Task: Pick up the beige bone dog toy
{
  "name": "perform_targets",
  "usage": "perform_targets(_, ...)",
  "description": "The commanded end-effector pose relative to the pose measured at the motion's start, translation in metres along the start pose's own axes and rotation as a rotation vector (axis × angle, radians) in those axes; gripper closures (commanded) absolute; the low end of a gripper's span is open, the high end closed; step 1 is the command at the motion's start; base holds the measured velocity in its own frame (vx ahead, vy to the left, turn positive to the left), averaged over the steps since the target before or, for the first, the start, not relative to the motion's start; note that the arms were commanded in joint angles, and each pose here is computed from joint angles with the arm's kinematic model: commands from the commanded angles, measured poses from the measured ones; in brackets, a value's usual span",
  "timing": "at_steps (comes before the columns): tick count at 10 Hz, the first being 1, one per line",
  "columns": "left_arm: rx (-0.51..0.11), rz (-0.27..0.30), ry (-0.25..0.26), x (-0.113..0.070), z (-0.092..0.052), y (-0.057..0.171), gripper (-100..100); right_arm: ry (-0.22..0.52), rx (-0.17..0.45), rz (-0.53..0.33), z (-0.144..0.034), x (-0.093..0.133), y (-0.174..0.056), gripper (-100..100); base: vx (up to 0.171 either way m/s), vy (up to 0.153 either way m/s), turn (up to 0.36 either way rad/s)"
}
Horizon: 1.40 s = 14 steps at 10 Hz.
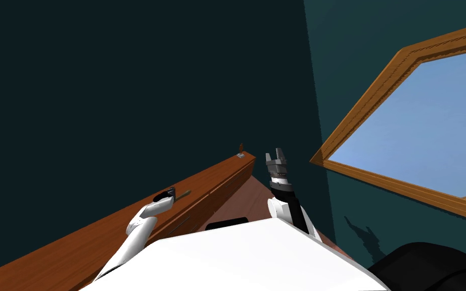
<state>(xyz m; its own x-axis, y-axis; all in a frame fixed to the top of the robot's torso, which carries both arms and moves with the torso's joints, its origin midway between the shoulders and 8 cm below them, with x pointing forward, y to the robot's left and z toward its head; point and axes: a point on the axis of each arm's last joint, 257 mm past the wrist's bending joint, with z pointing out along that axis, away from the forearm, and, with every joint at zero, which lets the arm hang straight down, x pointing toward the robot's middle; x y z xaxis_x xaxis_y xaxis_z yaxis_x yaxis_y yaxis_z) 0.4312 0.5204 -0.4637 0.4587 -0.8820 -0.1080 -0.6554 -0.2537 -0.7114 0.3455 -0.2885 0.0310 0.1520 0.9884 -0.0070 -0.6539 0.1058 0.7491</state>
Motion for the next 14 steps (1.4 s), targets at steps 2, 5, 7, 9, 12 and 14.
perform_targets(2,-0.073,-0.027,-0.025,-0.012,0.007,0.024,-100,0.0,0.0,0.0,0.0,0.0,0.0,0,0.024,0.015,-0.069)
perform_targets(5,-0.153,-0.061,-0.054,-0.026,0.012,0.049,-100,0.0,0.0,0.0,0.0,0.0,0.0,0,0.03,0.02,-0.094)
perform_targets(7,-0.203,-0.077,-0.068,-0.032,0.013,0.067,-100,0.0,0.0,0.0,0.0,0.0,0.0,0,0.021,0.017,-0.052)
perform_targets(9,-0.239,-0.093,-0.079,-0.037,0.013,0.079,-100,0.0,0.0,0.0,0.0,0.0,0.0,0,0.032,0.021,-0.086)
perform_targets(12,-0.301,-0.12,-0.098,-0.043,0.012,0.099,-100,0.0,0.0,0.0,0.0,0.0,0.0,0,0.017,0.02,-0.052)
perform_targets(14,-0.351,-0.141,-0.111,-0.048,0.009,0.116,-100,0.0,0.0,0.0,0.0,0.0,0.0,0,0.035,0.028,-0.08)
